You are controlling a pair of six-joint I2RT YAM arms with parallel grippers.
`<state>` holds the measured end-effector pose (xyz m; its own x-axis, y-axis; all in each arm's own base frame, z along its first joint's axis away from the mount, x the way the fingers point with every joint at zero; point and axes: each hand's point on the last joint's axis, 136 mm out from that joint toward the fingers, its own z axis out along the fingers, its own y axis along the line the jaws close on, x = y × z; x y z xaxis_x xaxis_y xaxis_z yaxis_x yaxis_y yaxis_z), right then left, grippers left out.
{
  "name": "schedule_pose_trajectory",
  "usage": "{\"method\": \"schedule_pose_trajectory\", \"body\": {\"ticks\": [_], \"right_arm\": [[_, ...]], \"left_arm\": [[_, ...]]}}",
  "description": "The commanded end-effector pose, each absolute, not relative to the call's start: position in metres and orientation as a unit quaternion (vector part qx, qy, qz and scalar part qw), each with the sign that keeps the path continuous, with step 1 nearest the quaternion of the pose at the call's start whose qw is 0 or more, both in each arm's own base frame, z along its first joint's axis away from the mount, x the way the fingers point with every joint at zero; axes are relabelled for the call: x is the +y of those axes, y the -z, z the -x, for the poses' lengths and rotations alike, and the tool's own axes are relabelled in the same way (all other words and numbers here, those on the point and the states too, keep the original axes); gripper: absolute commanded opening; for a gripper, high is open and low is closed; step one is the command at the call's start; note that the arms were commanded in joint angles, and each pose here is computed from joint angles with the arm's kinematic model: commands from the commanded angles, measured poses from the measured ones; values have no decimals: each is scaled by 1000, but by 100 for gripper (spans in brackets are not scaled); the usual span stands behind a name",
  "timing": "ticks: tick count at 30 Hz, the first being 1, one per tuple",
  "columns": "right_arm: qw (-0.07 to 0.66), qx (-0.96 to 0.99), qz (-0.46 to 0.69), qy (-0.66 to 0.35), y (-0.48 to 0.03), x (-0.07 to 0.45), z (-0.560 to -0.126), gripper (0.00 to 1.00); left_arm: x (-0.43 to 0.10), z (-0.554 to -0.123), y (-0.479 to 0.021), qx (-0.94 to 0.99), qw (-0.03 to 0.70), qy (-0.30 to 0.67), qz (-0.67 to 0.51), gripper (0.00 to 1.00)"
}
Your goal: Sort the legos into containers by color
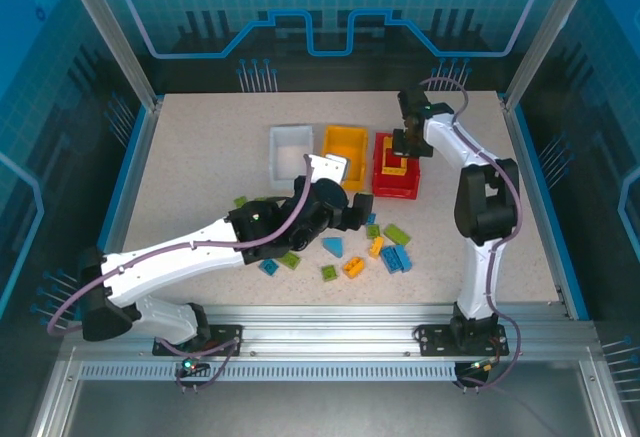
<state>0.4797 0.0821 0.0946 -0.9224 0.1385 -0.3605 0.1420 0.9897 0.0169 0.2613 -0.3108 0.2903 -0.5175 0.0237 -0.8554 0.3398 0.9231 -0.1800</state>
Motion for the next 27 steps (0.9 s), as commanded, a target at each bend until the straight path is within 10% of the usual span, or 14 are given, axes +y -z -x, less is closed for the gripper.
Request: {"method": "schedule_pose_trajectory", "body": {"ticks": [1,12,17,27], "right_arm": [[158,985,-61,12,-84,92,-479,0],[142,987,-70,13,-63,97,-484,2],[157,985,-72,15,-80,96,-483,32],[267,960,-73,-31,-189,104,-468,44]], "left_arm": [[-312,-265,-292,858,478,160,-102,96],[-365,-279,-280,873,447,148,-126,96],[-362,-280,-281,873,450,145,-121,96],[-304,-277,-271,891,433,114,-72,96]]}}
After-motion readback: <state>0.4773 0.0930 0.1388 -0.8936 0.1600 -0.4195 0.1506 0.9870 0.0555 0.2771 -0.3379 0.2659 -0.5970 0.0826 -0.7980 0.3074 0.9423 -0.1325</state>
